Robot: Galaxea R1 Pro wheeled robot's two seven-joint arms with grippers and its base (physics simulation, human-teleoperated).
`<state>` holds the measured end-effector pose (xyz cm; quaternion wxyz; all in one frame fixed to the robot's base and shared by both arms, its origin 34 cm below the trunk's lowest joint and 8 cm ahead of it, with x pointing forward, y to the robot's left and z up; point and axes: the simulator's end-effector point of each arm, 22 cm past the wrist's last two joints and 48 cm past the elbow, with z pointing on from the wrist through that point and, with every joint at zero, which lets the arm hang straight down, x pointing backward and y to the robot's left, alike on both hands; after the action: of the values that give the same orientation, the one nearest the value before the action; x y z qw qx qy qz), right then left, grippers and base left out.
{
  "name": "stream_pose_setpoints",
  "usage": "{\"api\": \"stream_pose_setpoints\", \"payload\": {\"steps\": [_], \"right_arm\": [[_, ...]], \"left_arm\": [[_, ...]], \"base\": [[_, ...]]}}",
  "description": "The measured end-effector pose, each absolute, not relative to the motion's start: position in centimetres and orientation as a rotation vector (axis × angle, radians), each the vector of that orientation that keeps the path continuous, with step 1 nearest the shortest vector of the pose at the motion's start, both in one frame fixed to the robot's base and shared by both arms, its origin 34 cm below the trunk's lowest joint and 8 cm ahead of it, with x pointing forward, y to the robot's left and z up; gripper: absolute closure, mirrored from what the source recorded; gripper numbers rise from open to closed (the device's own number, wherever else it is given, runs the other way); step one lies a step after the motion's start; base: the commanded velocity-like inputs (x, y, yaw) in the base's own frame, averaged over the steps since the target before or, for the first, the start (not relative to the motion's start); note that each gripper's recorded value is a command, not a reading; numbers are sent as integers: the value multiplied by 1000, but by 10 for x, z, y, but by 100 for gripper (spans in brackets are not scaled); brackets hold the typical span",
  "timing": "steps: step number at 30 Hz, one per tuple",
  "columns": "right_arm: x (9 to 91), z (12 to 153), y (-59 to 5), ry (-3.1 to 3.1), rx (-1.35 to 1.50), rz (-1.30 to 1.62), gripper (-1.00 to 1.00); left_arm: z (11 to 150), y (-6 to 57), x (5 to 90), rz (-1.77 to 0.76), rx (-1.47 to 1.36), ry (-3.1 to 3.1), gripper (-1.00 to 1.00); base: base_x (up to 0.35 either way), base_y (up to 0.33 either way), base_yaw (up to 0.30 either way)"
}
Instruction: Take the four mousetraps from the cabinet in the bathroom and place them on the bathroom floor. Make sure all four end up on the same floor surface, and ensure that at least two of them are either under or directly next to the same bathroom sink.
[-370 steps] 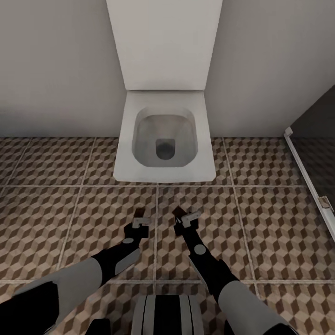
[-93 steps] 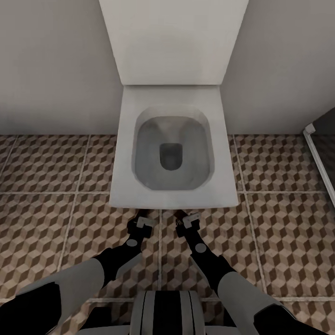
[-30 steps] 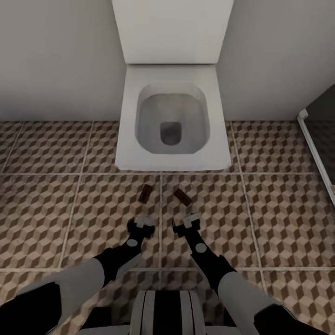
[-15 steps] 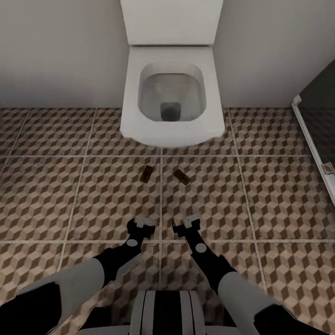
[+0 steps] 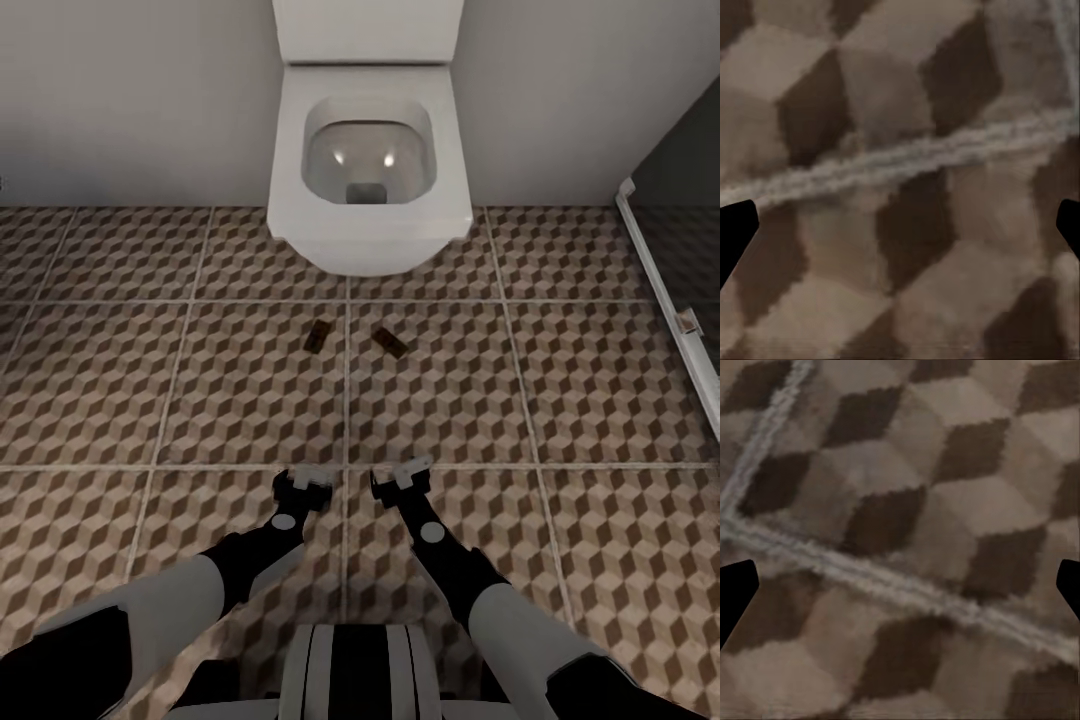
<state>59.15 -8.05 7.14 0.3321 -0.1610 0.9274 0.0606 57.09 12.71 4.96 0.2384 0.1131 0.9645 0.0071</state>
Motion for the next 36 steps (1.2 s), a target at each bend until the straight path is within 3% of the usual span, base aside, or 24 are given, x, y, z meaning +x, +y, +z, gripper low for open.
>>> {"api": "stream_pose_setpoints", "payload": {"steps": [36], "right_arm": [[597, 76, -79, 2393, -411, 165, -100]], "left_arm": [[50, 127, 571, 19, 308, 2642, -100]], "base": [[-22, 0, 0]]}}
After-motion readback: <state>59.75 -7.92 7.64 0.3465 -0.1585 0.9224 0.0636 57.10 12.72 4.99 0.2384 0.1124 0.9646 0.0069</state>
